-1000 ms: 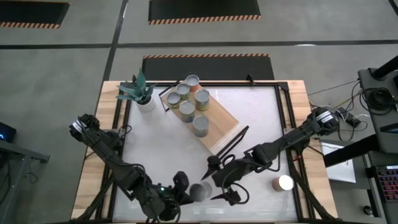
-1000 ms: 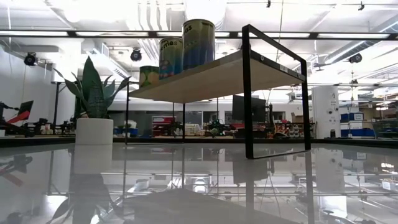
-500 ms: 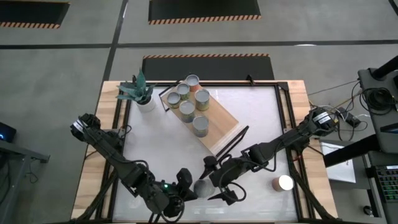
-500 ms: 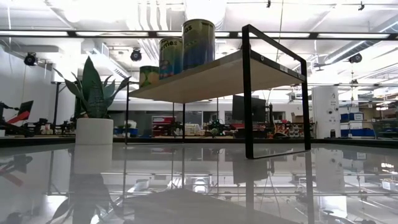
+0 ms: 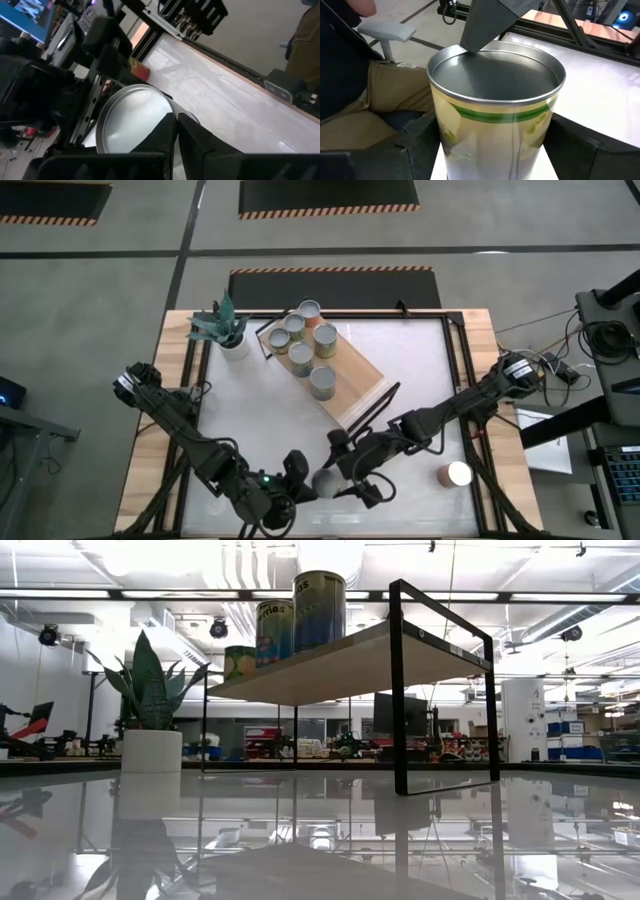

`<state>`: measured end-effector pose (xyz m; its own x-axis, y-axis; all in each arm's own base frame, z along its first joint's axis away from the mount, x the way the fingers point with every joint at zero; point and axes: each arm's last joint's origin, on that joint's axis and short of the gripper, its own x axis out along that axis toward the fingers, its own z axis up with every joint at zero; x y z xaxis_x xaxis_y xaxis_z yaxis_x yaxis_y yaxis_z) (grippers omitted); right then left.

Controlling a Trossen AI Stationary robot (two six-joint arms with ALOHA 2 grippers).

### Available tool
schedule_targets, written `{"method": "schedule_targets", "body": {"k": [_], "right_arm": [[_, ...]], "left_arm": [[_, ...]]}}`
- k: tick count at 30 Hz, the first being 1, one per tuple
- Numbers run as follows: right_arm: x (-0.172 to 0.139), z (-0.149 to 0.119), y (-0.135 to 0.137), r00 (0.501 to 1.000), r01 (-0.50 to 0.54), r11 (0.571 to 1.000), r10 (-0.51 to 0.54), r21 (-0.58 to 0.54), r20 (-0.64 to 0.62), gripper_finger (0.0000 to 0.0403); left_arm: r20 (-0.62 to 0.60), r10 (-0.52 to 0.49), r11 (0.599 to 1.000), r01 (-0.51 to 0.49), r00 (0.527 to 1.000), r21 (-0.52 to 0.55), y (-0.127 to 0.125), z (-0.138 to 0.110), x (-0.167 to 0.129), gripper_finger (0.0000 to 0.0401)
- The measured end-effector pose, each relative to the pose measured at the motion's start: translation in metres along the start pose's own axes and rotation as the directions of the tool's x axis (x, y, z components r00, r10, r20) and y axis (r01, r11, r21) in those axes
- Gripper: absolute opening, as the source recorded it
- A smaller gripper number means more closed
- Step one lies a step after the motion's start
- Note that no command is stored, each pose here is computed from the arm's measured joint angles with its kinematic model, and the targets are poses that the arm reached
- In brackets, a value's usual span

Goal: Pick and place cans onto a shelf
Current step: Put the canned peas on the shelf

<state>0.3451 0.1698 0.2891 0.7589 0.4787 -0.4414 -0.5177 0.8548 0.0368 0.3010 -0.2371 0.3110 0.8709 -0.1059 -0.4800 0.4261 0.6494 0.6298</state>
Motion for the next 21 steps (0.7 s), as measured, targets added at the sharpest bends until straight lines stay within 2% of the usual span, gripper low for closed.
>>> {"method": "schedule_targets", "body": {"k": [4,9,15,21], "right_arm": [[-0.004,0.001,0.0,1.0,-0.001,1.0,0.001,-0.001,-0.004,0.0294],[-0.015,0.004,0.003,1.0,-0.004,1.0,0.004,-0.003,-0.025,0.0293],[-0.049,0.012,0.001,0.988,0.142,0.99,-0.143,-0.009,-0.066,0.0293],[-0.097,0.025,0.0,0.948,0.315,0.948,-0.317,-0.045,-0.033,0.0293]], "left_arm": [[-0.003,0.012,1.0,-0.012,1.0,-0.009,0.003,0.0,-0.003,0.002],[-0.004,0.033,0.999,-0.033,0.999,-0.018,0.011,0.0,-0.015,0.0071],[-0.038,0.056,0.996,-0.058,0.998,-0.063,0.025,-0.004,-0.04,0.0123],[-0.051,0.047,0.986,-0.055,0.998,-0.158,0.031,-0.008,-0.054,0.0139]]}}
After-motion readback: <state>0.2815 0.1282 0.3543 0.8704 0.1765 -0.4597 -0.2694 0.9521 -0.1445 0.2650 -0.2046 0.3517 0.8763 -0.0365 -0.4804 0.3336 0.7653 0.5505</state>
